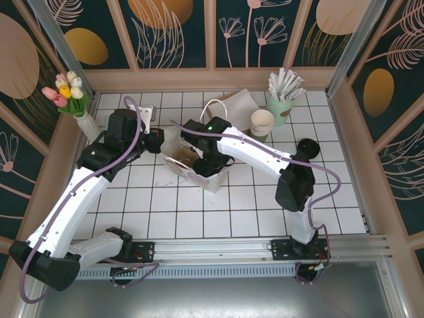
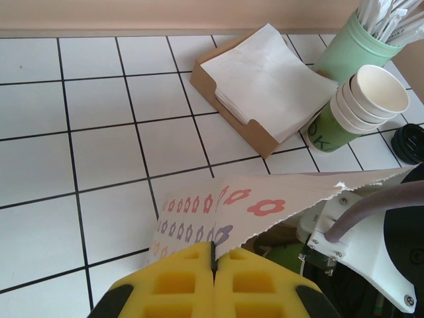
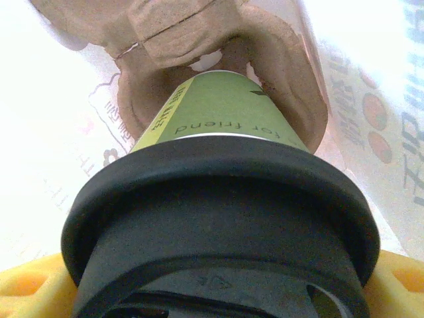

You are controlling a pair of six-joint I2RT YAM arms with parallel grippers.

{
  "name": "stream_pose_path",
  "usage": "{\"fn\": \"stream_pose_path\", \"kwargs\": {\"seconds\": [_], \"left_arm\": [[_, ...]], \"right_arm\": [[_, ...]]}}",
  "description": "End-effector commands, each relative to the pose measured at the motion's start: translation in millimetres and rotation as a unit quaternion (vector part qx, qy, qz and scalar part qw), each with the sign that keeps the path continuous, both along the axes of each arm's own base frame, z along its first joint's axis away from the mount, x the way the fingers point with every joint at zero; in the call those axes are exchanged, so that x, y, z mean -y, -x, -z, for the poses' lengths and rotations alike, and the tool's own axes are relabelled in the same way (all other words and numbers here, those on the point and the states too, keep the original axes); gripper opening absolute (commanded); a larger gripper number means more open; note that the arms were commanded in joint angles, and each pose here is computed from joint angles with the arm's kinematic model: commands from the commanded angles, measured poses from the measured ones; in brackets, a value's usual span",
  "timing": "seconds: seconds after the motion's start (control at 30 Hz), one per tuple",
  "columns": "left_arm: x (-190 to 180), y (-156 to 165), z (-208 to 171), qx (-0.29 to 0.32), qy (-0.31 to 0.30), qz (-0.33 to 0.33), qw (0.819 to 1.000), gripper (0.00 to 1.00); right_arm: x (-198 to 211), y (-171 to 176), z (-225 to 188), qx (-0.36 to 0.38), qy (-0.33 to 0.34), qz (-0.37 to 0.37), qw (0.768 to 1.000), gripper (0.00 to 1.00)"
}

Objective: Pack the takeout coffee

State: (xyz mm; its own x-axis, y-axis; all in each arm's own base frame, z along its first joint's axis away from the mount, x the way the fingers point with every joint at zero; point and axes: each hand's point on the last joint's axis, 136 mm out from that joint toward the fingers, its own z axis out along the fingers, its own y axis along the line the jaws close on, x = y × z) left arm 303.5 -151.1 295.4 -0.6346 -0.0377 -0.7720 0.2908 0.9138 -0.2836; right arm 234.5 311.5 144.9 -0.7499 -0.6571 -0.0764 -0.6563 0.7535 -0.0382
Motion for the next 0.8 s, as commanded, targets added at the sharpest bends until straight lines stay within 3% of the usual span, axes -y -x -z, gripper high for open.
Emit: {"fn": "stream_pose_path", "kwargs": {"seconds": [0.0, 0.77], "left_arm": [[-4.4, -0.8, -7.4, 0.016, 0.002, -0.01, 1.0, 0.0], [-4.3, -1.0, -5.2, 0.014, 0.002, -0.01, 1.0, 0.0]], "right_arm": [[15.4, 6.8, 15.5, -0.035, 0.036, 0.002, 0.999, 0.56], [10.3, 4.1, 14.1, -0.031, 0.025, -0.005, 0.999, 0.56]]}}
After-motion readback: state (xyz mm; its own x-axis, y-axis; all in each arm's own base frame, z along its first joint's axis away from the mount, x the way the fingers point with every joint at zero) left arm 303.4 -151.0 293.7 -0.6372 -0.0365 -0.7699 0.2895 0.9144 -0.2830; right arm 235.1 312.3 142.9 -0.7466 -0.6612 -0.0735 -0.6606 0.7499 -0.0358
